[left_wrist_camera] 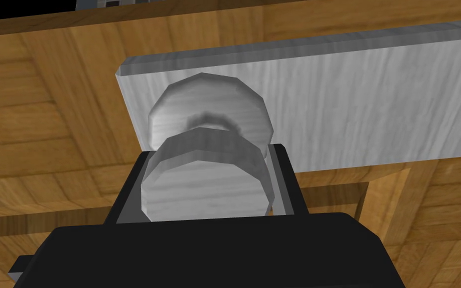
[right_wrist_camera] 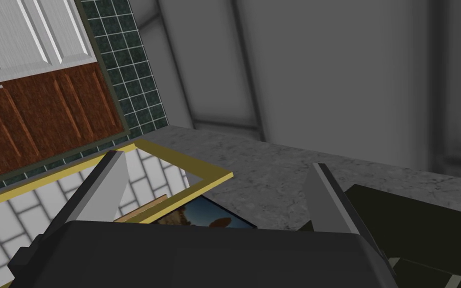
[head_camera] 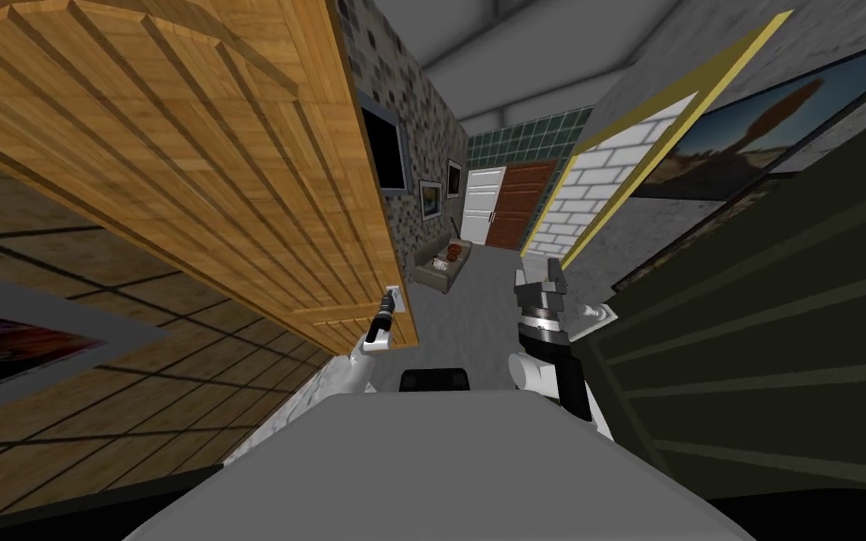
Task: Push the door open
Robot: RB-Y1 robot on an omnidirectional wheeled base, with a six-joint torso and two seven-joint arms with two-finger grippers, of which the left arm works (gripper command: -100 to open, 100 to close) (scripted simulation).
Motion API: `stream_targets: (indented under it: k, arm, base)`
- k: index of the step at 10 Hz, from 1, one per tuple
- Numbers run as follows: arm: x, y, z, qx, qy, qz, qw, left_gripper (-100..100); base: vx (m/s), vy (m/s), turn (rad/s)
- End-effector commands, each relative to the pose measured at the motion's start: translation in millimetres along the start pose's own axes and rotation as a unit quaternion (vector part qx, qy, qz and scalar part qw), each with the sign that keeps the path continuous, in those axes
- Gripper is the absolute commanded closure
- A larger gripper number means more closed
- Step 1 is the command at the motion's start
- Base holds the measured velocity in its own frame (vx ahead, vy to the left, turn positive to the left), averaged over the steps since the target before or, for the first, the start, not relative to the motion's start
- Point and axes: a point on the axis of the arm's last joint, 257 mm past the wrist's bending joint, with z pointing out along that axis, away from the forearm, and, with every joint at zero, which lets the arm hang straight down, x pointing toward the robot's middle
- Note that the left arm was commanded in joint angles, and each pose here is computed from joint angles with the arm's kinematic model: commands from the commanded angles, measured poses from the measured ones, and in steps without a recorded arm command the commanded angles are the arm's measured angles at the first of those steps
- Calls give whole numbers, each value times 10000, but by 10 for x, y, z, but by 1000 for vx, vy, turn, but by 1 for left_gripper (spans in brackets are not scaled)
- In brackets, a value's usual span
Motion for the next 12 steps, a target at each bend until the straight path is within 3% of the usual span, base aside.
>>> stream_targets:
  k: [1, 8, 9, 12]
  arm:
    - [-212, -61, 49, 86, -148, 72, 9998, 100]
    - [-718, -80, 35, 95, -583, 119, 9982, 100]
    - [-560, -74, 28, 79, -462, 189, 9987, -100]
    - [-407, -69, 10, 84, -393, 165, 9991, -100]
  base:
    - [218, -62, 55]
    - [187, -77, 85]
    - [-46, -21, 147]
    - [-171, 0, 58]
